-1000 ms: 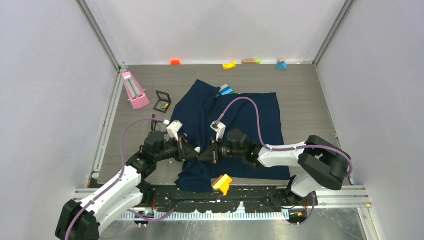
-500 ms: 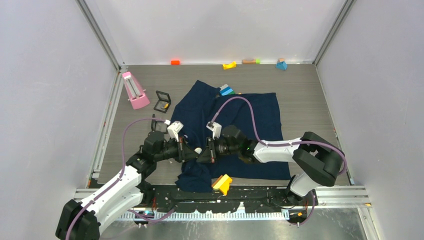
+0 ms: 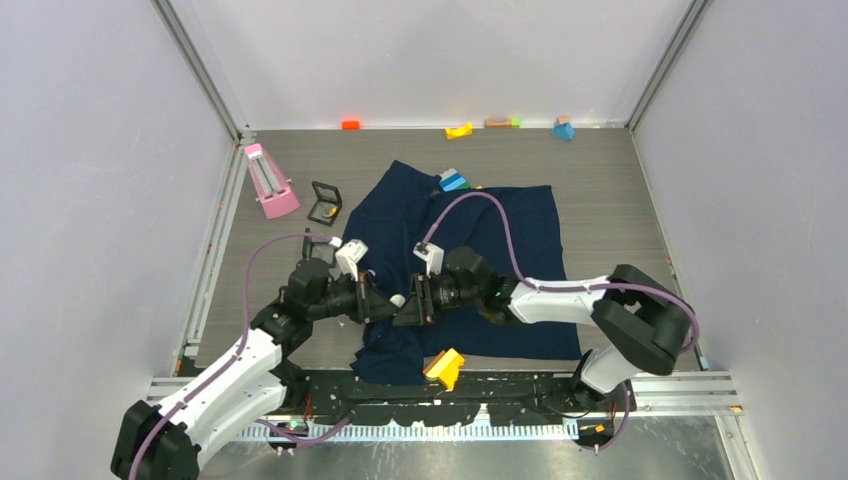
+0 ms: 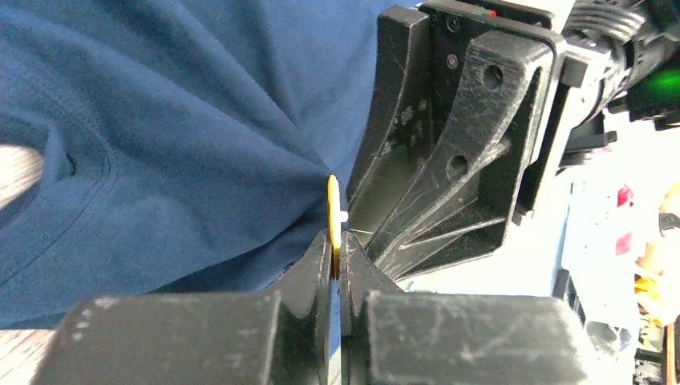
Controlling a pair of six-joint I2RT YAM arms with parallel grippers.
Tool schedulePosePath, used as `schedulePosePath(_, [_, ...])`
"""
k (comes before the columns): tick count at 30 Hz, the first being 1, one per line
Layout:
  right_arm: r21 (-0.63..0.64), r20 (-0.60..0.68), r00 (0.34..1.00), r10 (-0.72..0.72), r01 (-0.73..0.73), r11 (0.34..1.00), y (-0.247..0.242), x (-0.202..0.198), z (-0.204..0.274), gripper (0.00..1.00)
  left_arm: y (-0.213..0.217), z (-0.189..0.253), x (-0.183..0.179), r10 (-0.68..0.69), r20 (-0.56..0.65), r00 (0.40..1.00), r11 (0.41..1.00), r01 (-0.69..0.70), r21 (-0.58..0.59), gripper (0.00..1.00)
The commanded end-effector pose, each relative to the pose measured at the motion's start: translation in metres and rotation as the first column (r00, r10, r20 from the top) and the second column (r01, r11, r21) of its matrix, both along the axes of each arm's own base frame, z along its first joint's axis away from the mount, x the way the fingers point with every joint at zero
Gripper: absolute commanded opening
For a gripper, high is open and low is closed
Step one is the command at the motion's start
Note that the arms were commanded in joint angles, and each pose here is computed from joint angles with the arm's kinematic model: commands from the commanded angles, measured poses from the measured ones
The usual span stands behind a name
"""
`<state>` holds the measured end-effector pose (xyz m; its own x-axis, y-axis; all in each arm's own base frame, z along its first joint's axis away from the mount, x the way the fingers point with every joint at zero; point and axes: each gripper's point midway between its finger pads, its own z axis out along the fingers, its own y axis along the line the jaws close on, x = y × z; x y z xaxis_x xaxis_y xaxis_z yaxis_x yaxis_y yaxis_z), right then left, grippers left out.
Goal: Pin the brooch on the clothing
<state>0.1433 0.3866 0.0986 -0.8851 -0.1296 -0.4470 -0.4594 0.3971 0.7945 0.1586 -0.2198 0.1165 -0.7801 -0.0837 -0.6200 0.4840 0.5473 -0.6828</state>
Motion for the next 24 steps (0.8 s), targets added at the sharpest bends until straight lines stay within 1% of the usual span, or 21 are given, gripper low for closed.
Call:
schedulePosePath(1, [0.073, 0.178, 0.981, -0.075, 0.062, 0.995, -0.011, 0.022, 0.039, 0.44, -0.021, 0.064, -0.016, -0.135, 0.032, 0.99, 0.984, 0.137, -0.112, 0.0])
schedulePosePath(2, [0.074, 0.194, 0.978, -0.072, 0.058, 0.996, -0.018, 0.018, 0.045, 0.47, -0.021, 0.065, -0.017, -0.134, 0.004, 0.991, 0.985, 0.133, -0.106, 0.0])
schedulePosePath(3, [0.072, 0.225, 0.973, -0.056, 0.041, 0.997, -0.022, 0.015, 0.049, 0.52, -0.021, 0.067, -0.019, -0.147, -0.018, 0.989, 0.984, 0.145, -0.106, 0.0])
schedulePosePath(4, [0.073, 0.241, 0.969, -0.05, 0.033, 0.997, -0.03, 0.01, 0.055, 0.54, -0.022, 0.07, -0.021, -0.161, -0.037, 0.986, 0.982, 0.157, -0.106, 0.0])
schedulePosePath(5, [0.049, 0.256, 0.966, -0.03, 0.018, 0.999, -0.037, 0.005, 0.053, 0.57, -0.023, 0.075, -0.022, -0.177, -0.047, 0.983, 0.979, 0.171, -0.11, 0.0])
schedulePosePath(6, [0.075, 0.288, 0.957, -0.029, 0.008, 0.997, -0.042, 0.002, 0.067, 0.59, -0.023, 0.08, -0.024, -0.194, -0.054, 0.979, 0.976, 0.187, -0.114, 0.0])
schedulePosePath(7, [0.056, 0.302, 0.953, -0.015, -0.003, 0.998, -0.049, -0.002, 0.066, 0.61, -0.023, 0.085, -0.026, -0.212, -0.059, 0.975, 0.971, 0.204, -0.121, 0.0])
schedulePosePath(8, [0.088, 0.337, 0.941, -0.021, -0.01, 0.996, -0.054, -0.006, 0.081, 0.62, -0.023, 0.09, -0.027, -0.229, -0.058, 0.972, 0.967, 0.221, -0.127, 0.0])
schedulePosePath(9, [0.076, 0.35, 0.937, -0.012, -0.016, 0.997, -0.06, -0.009, 0.081, 0.64, -0.023, 0.094, -0.029, -0.25, -0.057, 0.967, 0.961, 0.24, -0.136, 0.0])
schedulePosePath(11, [0.124, 0.409, 0.912, -0.026, -0.027, 0.992, -0.071, -0.016, 0.106, 0.65, -0.023, 0.103, -0.032, -0.299, -0.049, 0.953, 0.944, 0.288, -0.16, 0.0])
schedulePosePath(15, [0.179, 0.468, 0.882, -0.056, -0.033, 0.983, -0.085, -0.025, 0.133, 0.69, -0.023, 0.118, -0.041, -0.402, -0.034, 0.915, 0.897, 0.386, -0.216, 0.0])
schedulePosePath(19, [0.21, 0.486, 0.871, -0.07, -0.039, 0.977, -0.088, -0.028, 0.146, 0.69, -0.023, 0.136, -0.056, -0.502, 0.028, 0.864, 0.831, 0.491, -0.262, 0.0])
schedulePosePath(24, [0.219, 0.476, 0.879, -0.024, -0.092, 0.971, -0.079, -0.033, 0.149, 0.7, -0.022, 0.141, -0.062, -0.533, 0.073, 0.843, 0.803, 0.531, -0.271, 0.0])
